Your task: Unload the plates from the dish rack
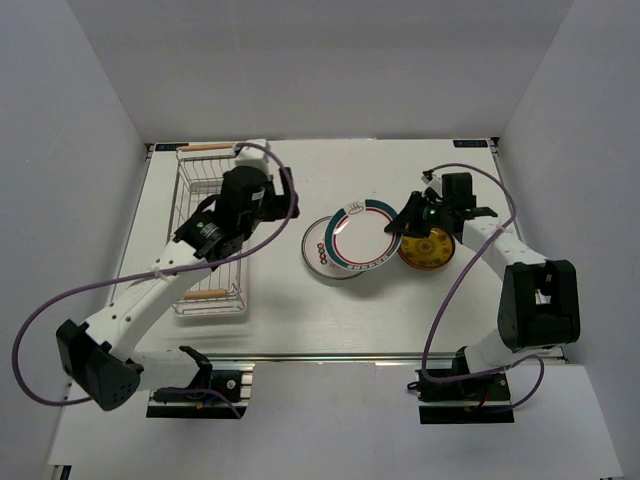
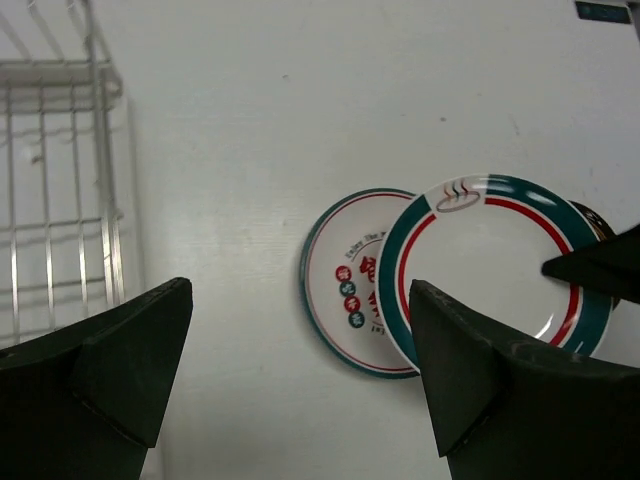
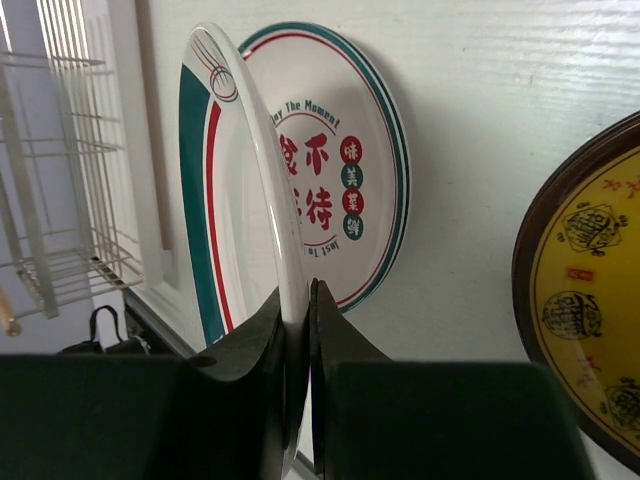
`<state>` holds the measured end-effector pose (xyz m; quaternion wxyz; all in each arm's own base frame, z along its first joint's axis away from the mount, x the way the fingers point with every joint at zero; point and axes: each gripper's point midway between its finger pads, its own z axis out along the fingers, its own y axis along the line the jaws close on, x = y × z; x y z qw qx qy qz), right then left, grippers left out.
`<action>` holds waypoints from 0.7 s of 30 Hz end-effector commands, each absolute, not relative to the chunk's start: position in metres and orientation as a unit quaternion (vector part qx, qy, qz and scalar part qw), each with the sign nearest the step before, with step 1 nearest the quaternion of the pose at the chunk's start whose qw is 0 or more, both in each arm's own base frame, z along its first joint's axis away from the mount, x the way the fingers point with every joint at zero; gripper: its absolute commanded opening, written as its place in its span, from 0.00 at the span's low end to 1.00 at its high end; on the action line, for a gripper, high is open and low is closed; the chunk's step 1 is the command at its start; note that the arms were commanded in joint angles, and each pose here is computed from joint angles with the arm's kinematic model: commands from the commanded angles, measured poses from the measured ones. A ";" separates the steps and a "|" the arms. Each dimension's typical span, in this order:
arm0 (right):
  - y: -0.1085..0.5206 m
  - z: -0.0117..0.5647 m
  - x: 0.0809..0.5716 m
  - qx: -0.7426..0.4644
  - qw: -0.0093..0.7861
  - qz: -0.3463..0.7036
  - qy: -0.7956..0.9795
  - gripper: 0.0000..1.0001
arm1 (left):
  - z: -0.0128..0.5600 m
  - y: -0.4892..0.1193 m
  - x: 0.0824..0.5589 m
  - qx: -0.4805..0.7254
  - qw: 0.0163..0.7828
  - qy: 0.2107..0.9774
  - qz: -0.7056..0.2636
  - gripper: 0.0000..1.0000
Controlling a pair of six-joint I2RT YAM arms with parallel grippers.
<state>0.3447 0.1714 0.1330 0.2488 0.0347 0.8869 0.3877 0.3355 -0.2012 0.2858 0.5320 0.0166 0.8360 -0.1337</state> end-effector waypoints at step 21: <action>0.217 0.089 0.376 0.031 0.264 0.357 0.896 0.23 | 0.261 -0.134 0.305 -0.141 0.502 0.836 -0.173 0.98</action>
